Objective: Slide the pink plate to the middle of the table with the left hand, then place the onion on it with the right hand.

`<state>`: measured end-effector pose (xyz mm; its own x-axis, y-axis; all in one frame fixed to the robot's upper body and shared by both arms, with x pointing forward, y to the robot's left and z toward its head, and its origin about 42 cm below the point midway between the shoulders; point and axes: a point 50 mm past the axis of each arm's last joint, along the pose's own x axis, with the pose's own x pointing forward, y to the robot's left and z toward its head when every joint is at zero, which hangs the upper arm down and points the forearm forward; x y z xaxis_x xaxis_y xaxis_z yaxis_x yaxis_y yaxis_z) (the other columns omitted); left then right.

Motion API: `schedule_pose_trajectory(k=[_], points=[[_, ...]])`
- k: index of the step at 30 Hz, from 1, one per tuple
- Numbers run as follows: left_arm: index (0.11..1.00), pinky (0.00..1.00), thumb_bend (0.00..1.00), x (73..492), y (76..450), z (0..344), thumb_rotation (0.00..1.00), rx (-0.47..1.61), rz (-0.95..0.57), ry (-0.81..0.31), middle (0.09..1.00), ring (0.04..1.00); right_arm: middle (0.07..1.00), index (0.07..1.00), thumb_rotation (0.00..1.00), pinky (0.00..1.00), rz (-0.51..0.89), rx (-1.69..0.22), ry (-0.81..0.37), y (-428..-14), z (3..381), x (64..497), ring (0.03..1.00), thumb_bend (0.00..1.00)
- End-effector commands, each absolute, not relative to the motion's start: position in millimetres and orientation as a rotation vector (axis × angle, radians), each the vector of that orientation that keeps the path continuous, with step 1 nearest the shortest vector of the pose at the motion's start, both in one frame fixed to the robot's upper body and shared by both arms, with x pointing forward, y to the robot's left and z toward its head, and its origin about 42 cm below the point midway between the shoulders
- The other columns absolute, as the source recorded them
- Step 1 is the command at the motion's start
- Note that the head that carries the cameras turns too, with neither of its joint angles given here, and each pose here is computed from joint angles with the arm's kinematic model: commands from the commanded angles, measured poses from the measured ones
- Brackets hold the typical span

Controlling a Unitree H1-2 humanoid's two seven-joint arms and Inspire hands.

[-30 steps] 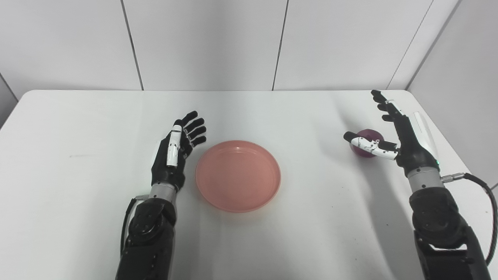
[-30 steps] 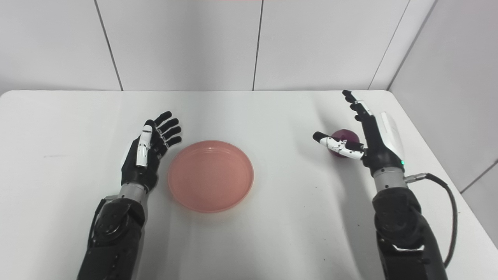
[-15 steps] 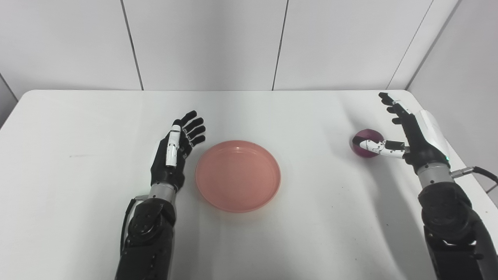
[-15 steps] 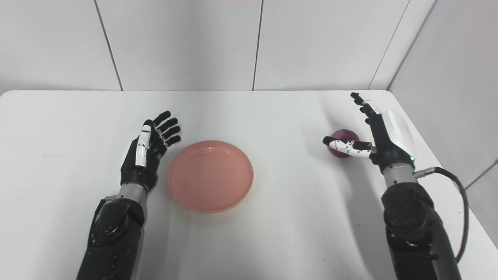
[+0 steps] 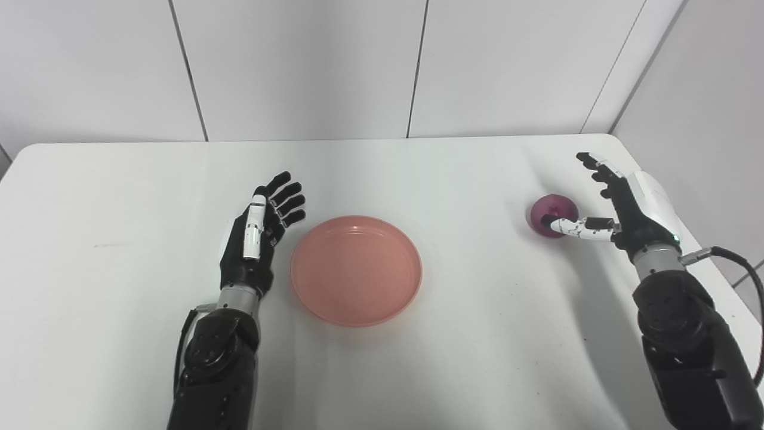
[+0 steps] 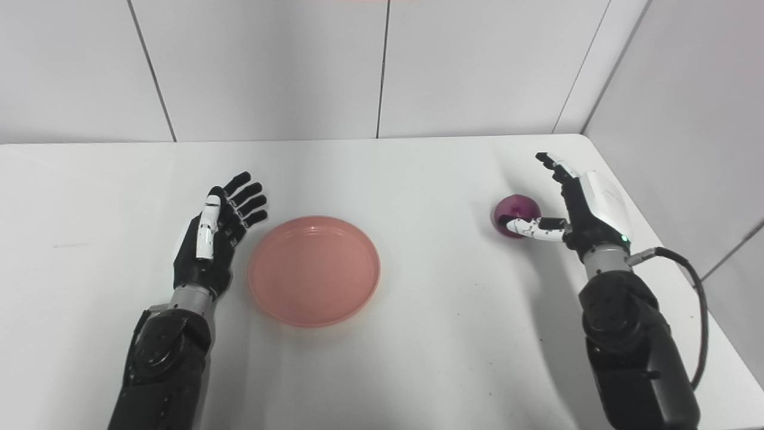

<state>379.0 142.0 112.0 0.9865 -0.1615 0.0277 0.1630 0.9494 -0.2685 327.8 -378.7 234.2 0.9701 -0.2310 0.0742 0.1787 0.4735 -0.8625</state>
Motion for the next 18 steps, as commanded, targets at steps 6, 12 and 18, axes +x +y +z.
schedule_pose_trajectory(k=[6,12,18], points=[[0.794,0.78,0.38,373.9,148.3,99.9,1.0,-0.276,-0.152,0.051,0.813,0.808,0.883,0.894,0.35,0.73,-0.291,-1.098,0.051,-382.7,254.6,337.4,0.838,1.0],[0.792,0.78,0.38,373.8,150.3,97.8,1.0,-0.278,-0.15,0.05,0.811,0.806,0.889,0.897,0.34,0.76,-0.277,-1.08,0.071,-384.3,248.8,342.8,0.855,1.0],[0.79,0.78,0.39,372.7,150.4,99.1,1.0,-0.278,-0.145,0.062,0.809,0.805,0.888,0.895,0.34,0.76,-0.268,-1.084,0.09,-385.6,245.5,348.7,0.855,1.0]])
